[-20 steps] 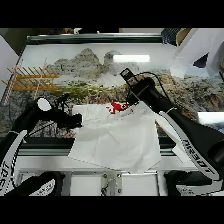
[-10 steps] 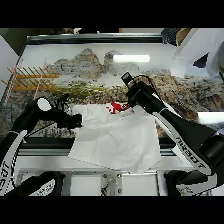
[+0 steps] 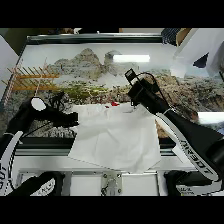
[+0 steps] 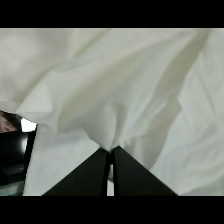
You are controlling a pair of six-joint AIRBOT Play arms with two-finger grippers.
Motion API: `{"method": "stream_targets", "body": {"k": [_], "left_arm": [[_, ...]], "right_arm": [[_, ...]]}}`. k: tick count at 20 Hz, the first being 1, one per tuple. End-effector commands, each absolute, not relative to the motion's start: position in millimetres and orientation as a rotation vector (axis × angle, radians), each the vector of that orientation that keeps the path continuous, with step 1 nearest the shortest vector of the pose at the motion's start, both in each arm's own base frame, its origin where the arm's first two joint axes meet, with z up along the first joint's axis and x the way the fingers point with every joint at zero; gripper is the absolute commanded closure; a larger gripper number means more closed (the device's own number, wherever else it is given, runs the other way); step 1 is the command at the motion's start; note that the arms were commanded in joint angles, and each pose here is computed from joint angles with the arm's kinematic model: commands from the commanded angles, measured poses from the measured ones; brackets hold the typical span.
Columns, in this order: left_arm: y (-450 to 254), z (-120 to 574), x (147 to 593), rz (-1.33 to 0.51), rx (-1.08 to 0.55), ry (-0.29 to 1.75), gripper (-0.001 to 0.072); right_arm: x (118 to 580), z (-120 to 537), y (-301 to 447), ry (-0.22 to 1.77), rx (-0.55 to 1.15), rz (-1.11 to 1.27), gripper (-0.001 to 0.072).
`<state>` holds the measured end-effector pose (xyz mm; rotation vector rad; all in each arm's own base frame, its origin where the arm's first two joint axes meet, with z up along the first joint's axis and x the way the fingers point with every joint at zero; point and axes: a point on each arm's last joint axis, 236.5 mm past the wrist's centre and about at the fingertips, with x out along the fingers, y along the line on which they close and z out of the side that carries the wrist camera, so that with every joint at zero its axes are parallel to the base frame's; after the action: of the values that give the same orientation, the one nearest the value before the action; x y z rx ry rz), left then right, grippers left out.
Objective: Fold the clothes and pants, and hang the long-sleeved shirts on hangers.
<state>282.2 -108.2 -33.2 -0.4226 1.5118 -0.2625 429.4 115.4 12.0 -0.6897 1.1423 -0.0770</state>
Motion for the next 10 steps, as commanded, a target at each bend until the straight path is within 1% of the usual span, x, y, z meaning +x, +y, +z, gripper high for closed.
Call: {"method": "stream_targets", "body": {"k": [1,3,4,5,7,8,9,10], "left_arm": [[-98.8,-9.3,286.8,-0.262,-0.419,1.422,0.0692],[-102.1,6.9,285.7,-0.296,-0.383,1.365,0.0692],[-106.2,11.4,284.6,-0.321,-0.356,1.348,0.0692],[-111.0,12.9,285.0,-0.343,-0.332,1.334,0.0693],[-115.9,9.1,291.9,-0.348,-0.278,1.307,0.0691],[-121.5,8.5,297.8,-0.356,-0.269,1.287,0.0471],[-128.9,11.3,304.4,-0.363,-0.274,1.271,0.0087],[-138.1,18.9,312.8,-0.369,-0.289,1.259,0.0090]], "right_arm": [[398.8,23.7,111.4,1.203,-0.525,-0.138,0.0691],[365.0,19.4,142.0,1.254,-0.341,-0.016,0.0691],[352.3,20.4,152.5,1.262,-0.277,0.026,0.0692],[342.9,22.9,154.3,1.263,-0.233,0.029,0.0691],[336.1,28.9,146.9,1.248,-0.205,0.003,0.0691],[335.0,30.9,144.4,1.247,-0.210,-0.002,0.0691],[334.9,31.8,144.3,1.246,-0.209,-0.002,0.0691],[334.8,31.8,144.4,1.246,-0.205,-0.003,0.0691]]}}
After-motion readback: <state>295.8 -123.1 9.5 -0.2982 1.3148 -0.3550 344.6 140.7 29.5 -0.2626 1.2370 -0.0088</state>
